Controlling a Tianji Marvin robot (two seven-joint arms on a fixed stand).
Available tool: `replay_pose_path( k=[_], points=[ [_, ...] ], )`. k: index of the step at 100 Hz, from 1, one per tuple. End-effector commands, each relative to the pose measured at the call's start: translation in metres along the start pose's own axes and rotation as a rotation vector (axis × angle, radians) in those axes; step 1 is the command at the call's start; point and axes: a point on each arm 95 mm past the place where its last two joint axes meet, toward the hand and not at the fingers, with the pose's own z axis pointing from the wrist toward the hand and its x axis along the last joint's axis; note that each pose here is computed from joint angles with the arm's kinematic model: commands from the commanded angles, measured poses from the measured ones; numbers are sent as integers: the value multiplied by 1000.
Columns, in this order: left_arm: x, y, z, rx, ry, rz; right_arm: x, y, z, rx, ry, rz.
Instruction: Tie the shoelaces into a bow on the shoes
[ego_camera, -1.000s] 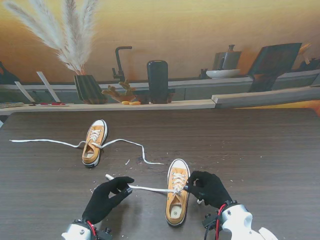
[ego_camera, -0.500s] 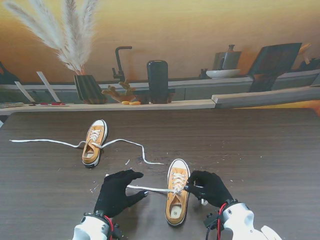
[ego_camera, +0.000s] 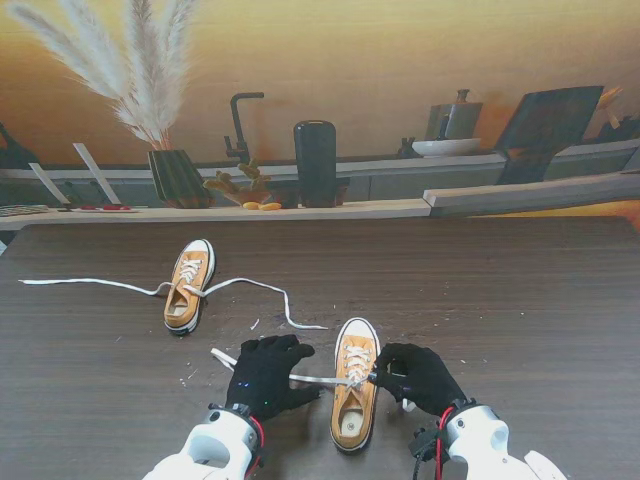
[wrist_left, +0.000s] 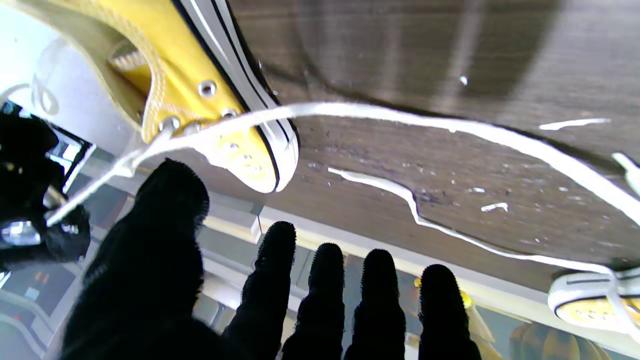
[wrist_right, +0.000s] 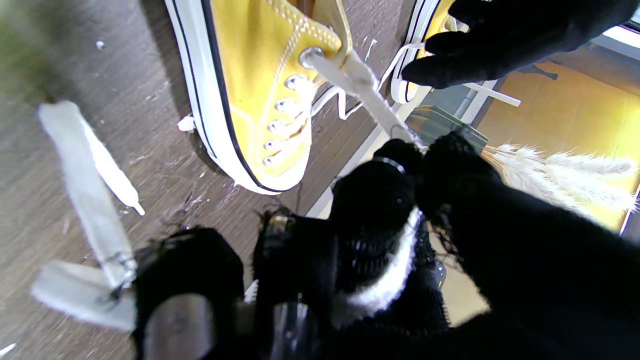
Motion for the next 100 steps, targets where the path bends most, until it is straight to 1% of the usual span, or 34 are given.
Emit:
replay_pose_path(
  k=[1,13,24,39,49,73,83,100],
  points=[
    [-1,5,4,-25,1,17,0,-1,-1,17,-5,3],
    [-1,13,13,-49,-13,72,-1,-2,-1,23,-9,9],
    [1,20,19,-80,-13,85,-1,-3,-1,30,-11,12],
    [4,28,24,-94,-5,124,-2,-3,-2,33,-15,14],
    [6,32,27,-93,3,150,-2,-3,-2,32,-17,16],
    [7,43,36,-79,-2,212,-4,-3,-3,34,-23,18],
    [7,47,40,-74,0,221,-5,-2,-4,34,-25,17],
    [6,53,44,-87,1,222,-6,-1,-5,36,-26,16]
  ],
)
